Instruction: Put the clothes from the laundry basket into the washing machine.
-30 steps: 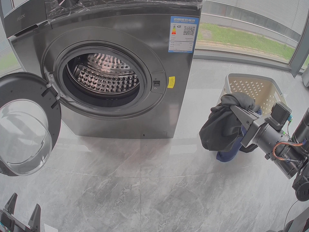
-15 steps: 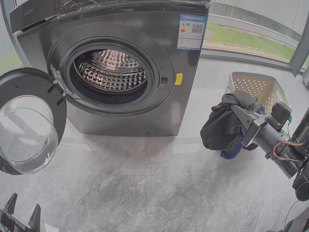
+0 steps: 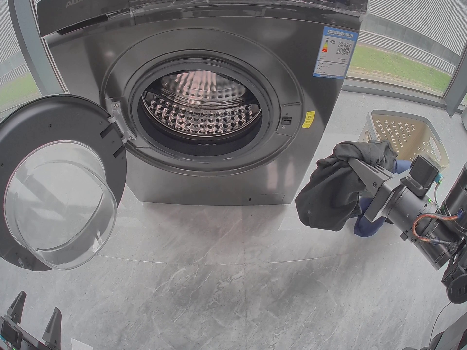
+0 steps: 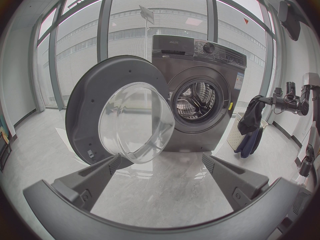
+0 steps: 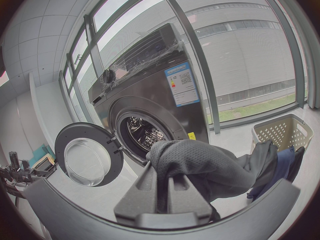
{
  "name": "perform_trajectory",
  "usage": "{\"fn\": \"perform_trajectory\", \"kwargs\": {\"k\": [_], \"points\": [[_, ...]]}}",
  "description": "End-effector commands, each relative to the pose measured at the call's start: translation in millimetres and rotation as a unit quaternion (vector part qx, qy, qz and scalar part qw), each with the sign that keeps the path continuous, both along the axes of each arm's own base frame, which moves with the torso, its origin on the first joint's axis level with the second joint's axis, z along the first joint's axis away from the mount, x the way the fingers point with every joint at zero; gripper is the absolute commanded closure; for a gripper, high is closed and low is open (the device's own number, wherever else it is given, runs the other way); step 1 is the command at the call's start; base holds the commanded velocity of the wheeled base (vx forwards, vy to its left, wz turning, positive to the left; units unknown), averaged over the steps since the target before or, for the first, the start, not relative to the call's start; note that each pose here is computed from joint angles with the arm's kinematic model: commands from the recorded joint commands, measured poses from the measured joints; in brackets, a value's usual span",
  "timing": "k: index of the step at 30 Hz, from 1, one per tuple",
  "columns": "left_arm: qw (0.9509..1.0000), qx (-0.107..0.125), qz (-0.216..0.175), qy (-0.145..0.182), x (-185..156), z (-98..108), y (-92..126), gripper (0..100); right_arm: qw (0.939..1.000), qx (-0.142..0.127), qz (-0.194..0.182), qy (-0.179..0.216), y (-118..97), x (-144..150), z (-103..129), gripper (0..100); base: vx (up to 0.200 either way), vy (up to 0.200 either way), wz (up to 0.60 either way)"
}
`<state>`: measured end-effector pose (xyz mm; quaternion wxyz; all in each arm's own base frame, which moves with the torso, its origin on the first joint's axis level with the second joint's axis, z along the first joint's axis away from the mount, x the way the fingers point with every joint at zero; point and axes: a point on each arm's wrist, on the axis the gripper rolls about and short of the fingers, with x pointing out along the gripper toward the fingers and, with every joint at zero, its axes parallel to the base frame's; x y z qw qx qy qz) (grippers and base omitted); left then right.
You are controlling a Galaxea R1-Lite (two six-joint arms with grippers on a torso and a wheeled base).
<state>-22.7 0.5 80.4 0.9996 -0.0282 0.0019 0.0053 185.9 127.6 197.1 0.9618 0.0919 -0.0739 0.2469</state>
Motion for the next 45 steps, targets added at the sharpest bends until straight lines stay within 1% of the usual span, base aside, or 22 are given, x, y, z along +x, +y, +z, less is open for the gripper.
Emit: {"fn": "perform_trajectory", "kwargs": {"k": [1, 10, 19, 28, 31, 33, 36, 39, 42, 45], "points": [[1.0, 0.0, 0.0, -0.001, 0, -5, 0, 0, 1.0, -0.001, 0.0, 0.001, 0, 0, -1, 100, 0.0, 0.0, 0.0], [1.0, 0.0, 0.0, -0.001, 0, -5, 0, 0, 1.0, -0.002, 0.002, 0.003, 0, 0, -2, 100, 0.0, 0.0, 0.0], [1.0, -0.001, 0.0, -0.001, 0, -5, 0, 0, 0.9999, -0.007, 0.007, 0.01, 2, 0, -6, 100, 0.0, 0.2, 0.0], [1.0, 0.0, 0.0, -0.001, 0, -5, 0, 0, 0.9999, -0.007, 0.008, 0.011, 2, 0, -6, 100, 0.0, 0.0, 0.0], [1.0, 0.0, 0.0, -0.001, 0, -5, 0, 0, 0.9998, -0.003, 0.012, 0.015, 3, 0, -6, 100, 0.0, 0.0, 0.0], [1.0, 0.0, 0.0, -0.001, 0, -5, 0, 0, 0.9994, 0.001, 0.021, 0.028, 8, 0, -11, 100, 0.0, 0.0, 0.0], [1.0, 0.0, 0.0, -0.001, 0, -5, 0, 0, 0.9991, 0.001, 0.023, 0.034, 10, 0, -14, 100, 0.0, 0.2, 0.0], [1.0, 0.0, 0.0, -0.001, 0, -5, 0, 0, 0.9993, 0.002, 0.021, 0.031, 10, 0, -13, 100, 0.0, 0.2, 0.0], [1.0, 0.0, 0.0, -0.001, 0, -5, 0, 0, 0.9996, 0.008, 0.016, 0.023, 8, 0, -11, 100, 0.0, 0.0, 0.0], [1.0, 0.001, 0.0, -0.001, 0, -5, 0, 0, 0.9994, 0.004, 0.019, 0.027, 7, -3, -15, 100, 0.0, 0.0, 0.0]]}}
